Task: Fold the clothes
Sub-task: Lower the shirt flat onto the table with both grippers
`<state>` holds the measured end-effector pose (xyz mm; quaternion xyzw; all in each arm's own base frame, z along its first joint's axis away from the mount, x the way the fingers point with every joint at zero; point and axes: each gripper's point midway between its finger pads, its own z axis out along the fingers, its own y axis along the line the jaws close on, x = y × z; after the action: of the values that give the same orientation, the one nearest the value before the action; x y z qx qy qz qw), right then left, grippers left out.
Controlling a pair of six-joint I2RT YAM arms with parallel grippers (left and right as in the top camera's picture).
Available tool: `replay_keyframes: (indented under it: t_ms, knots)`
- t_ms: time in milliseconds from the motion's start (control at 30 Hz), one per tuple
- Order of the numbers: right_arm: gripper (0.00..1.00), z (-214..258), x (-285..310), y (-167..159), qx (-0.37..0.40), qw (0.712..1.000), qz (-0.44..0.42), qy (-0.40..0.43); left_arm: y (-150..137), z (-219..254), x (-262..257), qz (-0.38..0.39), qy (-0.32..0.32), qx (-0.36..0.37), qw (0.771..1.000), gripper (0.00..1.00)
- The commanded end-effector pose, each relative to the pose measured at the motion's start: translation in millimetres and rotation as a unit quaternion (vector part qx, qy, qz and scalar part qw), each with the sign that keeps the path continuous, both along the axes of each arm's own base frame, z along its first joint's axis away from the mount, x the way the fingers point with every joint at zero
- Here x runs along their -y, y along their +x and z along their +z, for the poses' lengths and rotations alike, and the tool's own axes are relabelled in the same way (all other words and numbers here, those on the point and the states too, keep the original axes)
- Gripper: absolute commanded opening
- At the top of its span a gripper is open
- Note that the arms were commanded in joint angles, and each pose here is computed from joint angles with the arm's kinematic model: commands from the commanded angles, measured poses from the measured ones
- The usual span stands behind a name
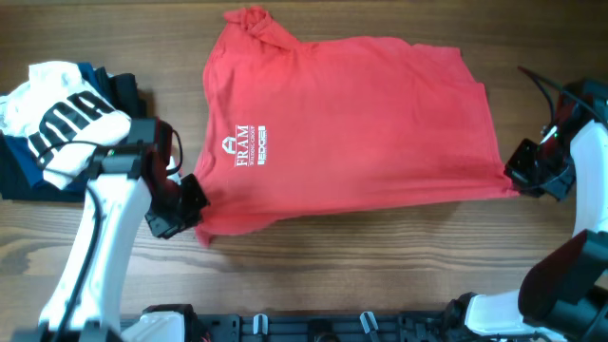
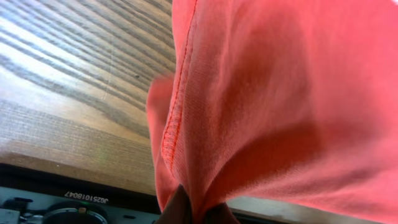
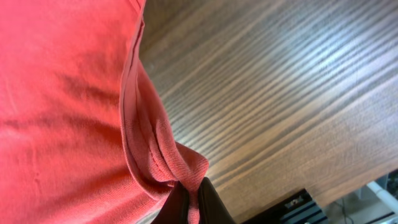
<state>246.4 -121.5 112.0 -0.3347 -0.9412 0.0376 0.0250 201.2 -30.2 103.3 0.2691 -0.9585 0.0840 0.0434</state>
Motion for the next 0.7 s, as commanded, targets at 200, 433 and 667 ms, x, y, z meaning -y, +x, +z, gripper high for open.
replay_keyframes:
  t_ms: [200,433,667]
  knots:
    - [0.04,-6,-4,-29,-0.006,0.999,-0.033,-0.015,-19,34,-10,0.064,0.023,0.072,0.995,0.04]
    - [0.04,-5,0,-24,0.009,0.999,-0.037,-0.026,-16,42,-10,0.065,0.022,0.102,0.992,0.04]
    - [0.04,-4,-11,23,0.111,0.994,0.007,0.021,16,39,-12,0.065,0.024,0.14,0.988,0.04]
